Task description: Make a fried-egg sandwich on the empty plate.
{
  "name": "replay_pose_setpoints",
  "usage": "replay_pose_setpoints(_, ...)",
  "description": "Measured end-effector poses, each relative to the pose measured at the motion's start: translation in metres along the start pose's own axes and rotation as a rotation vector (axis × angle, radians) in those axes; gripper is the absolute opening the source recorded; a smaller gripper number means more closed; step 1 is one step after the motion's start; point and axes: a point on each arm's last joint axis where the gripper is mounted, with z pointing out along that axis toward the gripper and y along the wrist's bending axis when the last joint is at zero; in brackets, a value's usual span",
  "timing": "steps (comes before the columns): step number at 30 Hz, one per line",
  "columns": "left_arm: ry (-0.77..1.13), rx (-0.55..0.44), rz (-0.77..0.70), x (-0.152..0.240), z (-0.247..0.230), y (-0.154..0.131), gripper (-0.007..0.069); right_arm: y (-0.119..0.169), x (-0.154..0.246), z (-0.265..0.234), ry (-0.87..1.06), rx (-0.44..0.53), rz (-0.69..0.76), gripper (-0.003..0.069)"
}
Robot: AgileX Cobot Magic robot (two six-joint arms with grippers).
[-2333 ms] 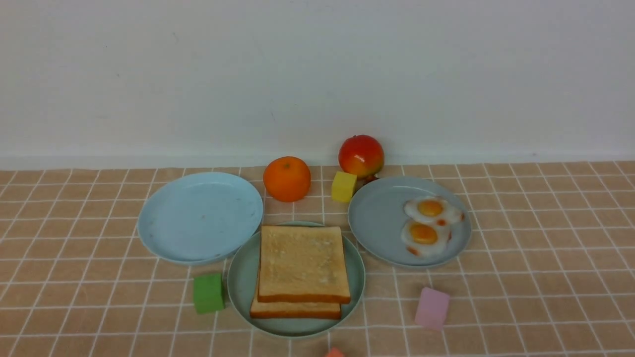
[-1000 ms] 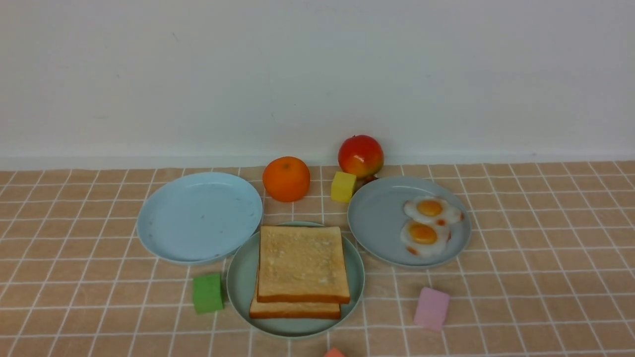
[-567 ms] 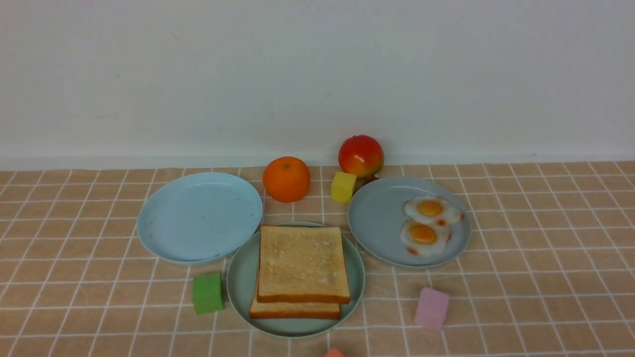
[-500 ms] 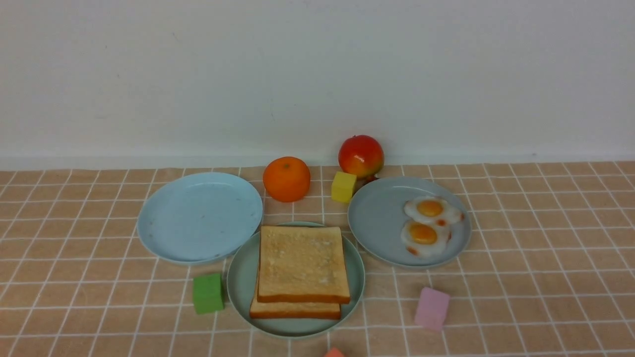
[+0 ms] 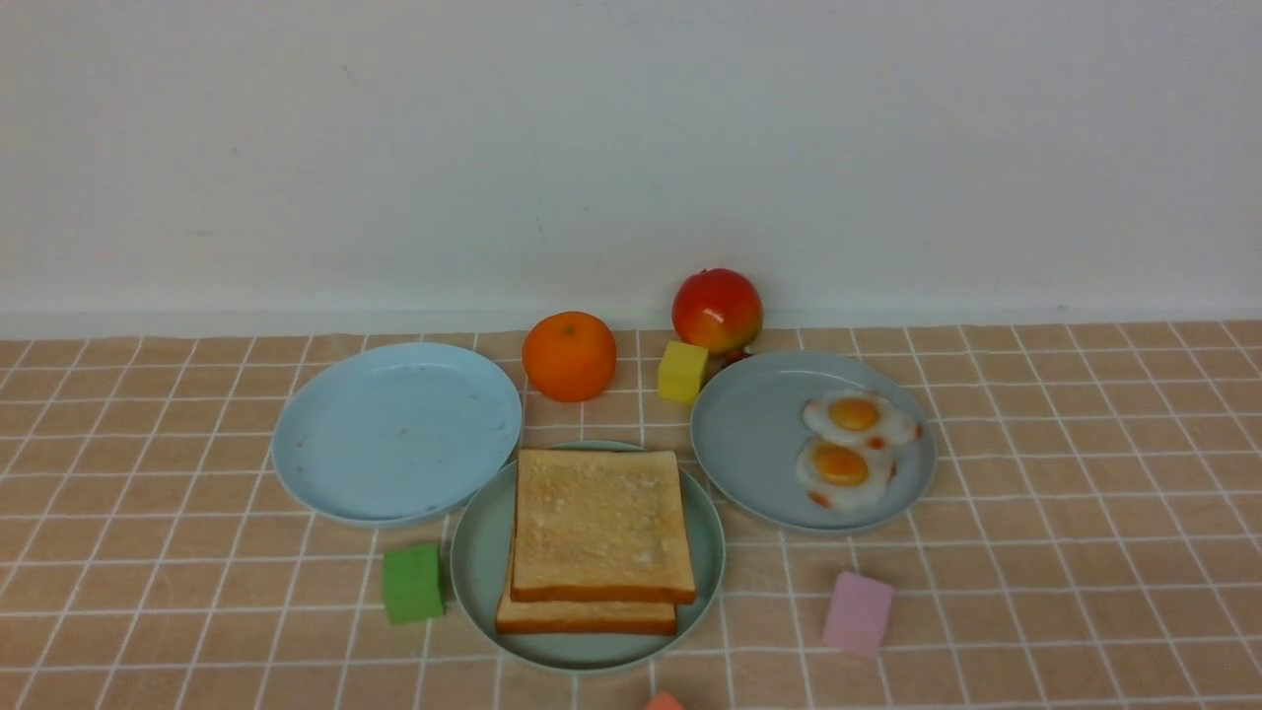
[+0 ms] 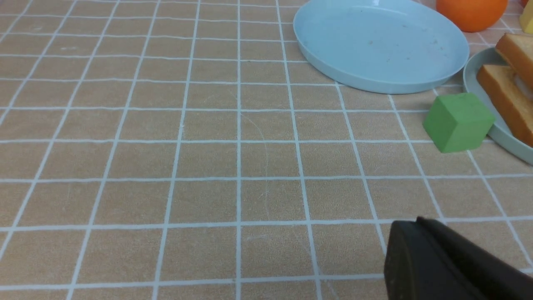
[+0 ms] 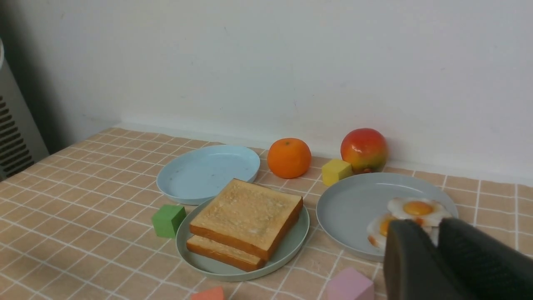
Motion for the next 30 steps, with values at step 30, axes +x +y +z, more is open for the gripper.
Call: replay_pose_setpoints(30, -0.001, 0.0, 0.002, 0.0, 0.0, 0.0, 0.002, -0.049, 0.093, 0.014, 0.194, 0.631, 0.115, 0.016)
